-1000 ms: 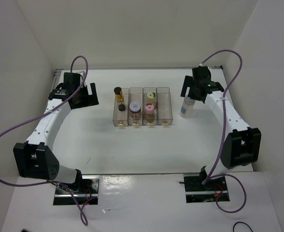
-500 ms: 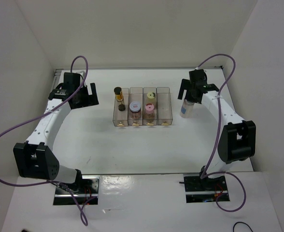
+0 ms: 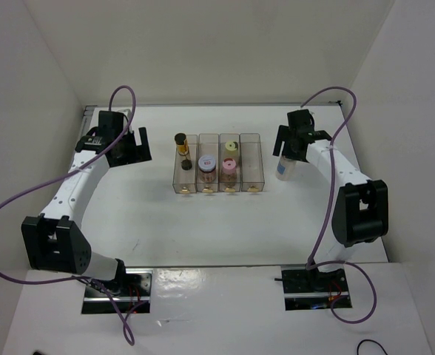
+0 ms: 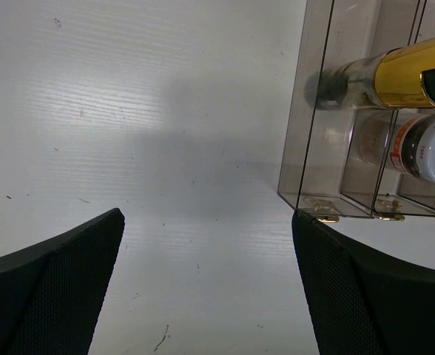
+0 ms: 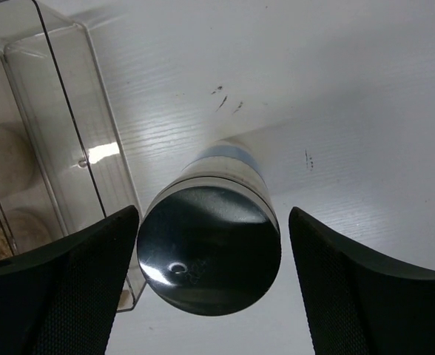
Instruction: Organize the condiment bottles
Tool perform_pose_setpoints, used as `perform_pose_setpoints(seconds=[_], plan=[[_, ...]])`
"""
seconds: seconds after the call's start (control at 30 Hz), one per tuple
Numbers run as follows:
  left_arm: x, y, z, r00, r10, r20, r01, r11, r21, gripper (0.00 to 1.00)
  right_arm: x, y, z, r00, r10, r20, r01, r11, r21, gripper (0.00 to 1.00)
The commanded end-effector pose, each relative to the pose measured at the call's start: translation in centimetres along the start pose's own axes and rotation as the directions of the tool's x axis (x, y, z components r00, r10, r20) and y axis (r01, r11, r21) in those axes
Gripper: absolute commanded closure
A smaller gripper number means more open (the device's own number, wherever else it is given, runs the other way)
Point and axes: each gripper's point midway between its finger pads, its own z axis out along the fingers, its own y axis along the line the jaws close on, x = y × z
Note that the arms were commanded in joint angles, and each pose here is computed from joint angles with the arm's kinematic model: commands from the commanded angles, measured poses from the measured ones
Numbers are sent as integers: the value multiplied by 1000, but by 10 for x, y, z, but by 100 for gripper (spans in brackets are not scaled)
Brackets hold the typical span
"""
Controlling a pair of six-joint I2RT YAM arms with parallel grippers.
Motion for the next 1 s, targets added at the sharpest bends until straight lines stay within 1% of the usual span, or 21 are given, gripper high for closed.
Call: perform_pose_setpoints(seconds=[0.0,0.13,0.27,0.33,0.4,0.47,0.57,0.6,0.67,0.7,0.73,0.77,0.8,0.9,0.97], plan=[[-2,1,6,1000,5,8,-6,1000,4,0,-8,-2,5,999,21,38,-21,1000,10,16],[-2,1,6,1000,5,8,-6,1000,4,0,-6,-3,8,999,19,30,-19,1000,14,22],[-2,1,6,1000,5,8,-6,1000,4,0,-7,-4,8,999,19,33,-19,1000,22,35],[-2,1,6,1000,5,8,-6,1000,4,0,-11,-5,7,999,21,45,-22,999,27,35],[-2,1,6,1000,5,8,-6,1000,4,0,-11,-5,7,999,21,45,-22,999,28,42],[-2,1,6,1000,5,8,-6,1000,4,0,-9,-5,6,999,19,36,-20,999,31,44],[-2,1,6,1000,5,8,-6,1000,4,0,-15,-4,3,999,21,46,-22,999,27,51],[-2,1,6,1000,5,8,-6,1000,4,0,-15,-5,-1,999,21,46,-22,999,27,55],[-2,1,6,1000,5,8,-6,1000,4,0,-30,-2,-10,996,31,83,-32,999,12,56],[-2,1,6,1000,5,8,-6,1000,4,0,-34,-2,-17,995,34,94,-35,999,8,59],[-2,1,6,1000,5,8,-6,1000,4,0,-36,-2,-19,995,34,93,-35,999,8,59],[-2,1,6,1000,5,8,-6,1000,4,0,-49,0,-28,991,35,129,-35,999,-5,61],[-2,1,6,1000,5,8,-6,1000,4,0,-50,1,-36,992,35,124,-33,999,-15,61],[-2,1,6,1000,5,8,-6,1000,4,0,-70,4,-52,985,39,169,-34,999,-32,61],[-2,1,6,1000,5,8,-6,1000,4,0,-81,13,-72,978,28,205,-16,998,-59,61]])
